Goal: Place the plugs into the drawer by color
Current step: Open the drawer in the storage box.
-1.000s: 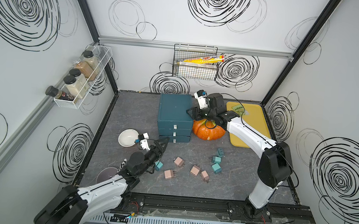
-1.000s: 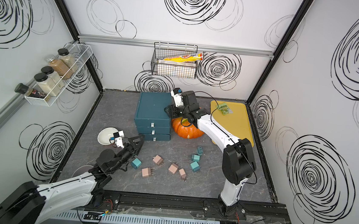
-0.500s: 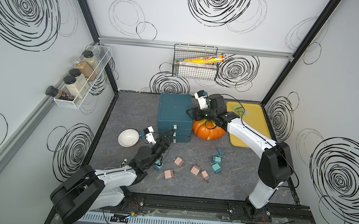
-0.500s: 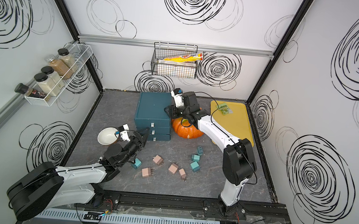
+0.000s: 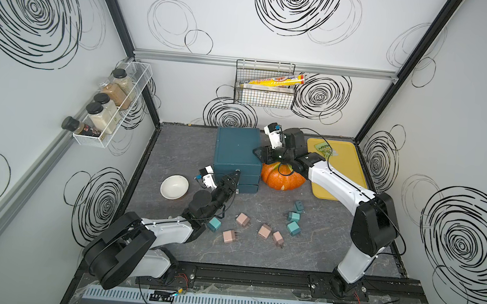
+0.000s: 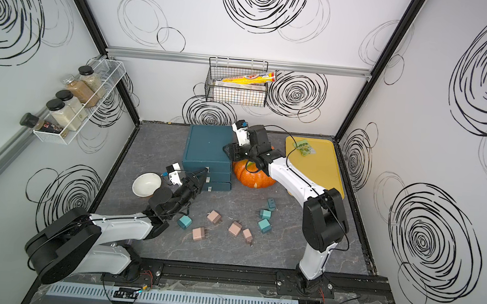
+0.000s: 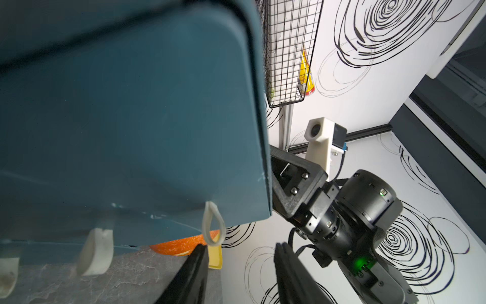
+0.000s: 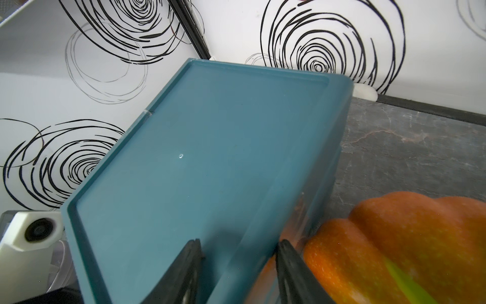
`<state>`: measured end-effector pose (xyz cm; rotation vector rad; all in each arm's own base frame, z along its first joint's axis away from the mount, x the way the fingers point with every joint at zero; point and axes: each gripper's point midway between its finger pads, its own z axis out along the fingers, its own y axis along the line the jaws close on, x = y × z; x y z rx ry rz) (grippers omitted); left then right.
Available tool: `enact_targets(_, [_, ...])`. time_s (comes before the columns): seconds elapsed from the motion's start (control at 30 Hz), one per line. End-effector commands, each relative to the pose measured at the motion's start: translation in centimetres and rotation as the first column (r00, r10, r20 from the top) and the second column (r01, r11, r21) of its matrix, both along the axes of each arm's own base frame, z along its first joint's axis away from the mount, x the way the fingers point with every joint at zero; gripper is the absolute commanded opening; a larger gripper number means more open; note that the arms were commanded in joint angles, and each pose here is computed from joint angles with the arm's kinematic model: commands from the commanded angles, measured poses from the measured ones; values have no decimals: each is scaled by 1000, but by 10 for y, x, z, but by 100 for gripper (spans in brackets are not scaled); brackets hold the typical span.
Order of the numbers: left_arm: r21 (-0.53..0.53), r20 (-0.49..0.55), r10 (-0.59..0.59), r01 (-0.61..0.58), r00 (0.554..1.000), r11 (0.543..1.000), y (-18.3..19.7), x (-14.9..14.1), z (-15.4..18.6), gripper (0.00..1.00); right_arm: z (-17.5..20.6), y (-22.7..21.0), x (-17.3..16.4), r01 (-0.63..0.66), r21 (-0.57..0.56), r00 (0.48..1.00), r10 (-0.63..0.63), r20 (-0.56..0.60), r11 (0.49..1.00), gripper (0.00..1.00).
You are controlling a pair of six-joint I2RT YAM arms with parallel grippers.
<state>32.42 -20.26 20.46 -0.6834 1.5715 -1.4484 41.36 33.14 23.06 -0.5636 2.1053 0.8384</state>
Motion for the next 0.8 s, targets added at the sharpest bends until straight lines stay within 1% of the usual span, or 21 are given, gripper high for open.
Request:
enact_targets(0.0, [-23,33,-12,13,999,1000,1,4,8,46,-44,-7,-16,-29,-90,995,21,-96,995,50])
enact_targets(0.07, [-13,37,-22,23,999,1000,-3,6,10,43,-44,-6,-16,-31,-90,995,22,-96,995,50])
enact_targets(0.23, [15,28,-29,29,999,999,-8,12,10,44,-46,-7,-16,-31,-94,995,22,-100,995,49])
enact_targets(0.33, [22,22,-45,44,999,999,-12,14,7,41,-46,-9,-16,-26,-95,995,17,-97,995,49])
enact_targets(0.37, [19,19,-48,48,999,999,-13,15,5,37,-47,-9,-16,-26,-97,995,17,-98,995,49])
enact_targets(0.47, [19,15,-50,50,999,999,-12,17,2,17,-46,-8,-16,-29,-93,995,19,-98,995,49])
enact_targets(0.53, [21,14,-58,58,998,998,-12,18,0,9,-47,-9,-16,-28,-94,995,19,-98,995,50])
enact_targets(0.57, [22,18,-61,60,998,998,-12,17,0,2,-47,-8,-17,-29,-93,995,20,-100,995,50])
enact_targets(0.6, [25,22,-62,62,998,998,-12,16,0,0,-48,-8,-16,-29,-94,995,19,-101,995,49])
enact_targets(0.77, [45,24,-81,80,996,996,-13,4,0,0,-52,-8,-15,-29,-97,994,18,-106,995,49])
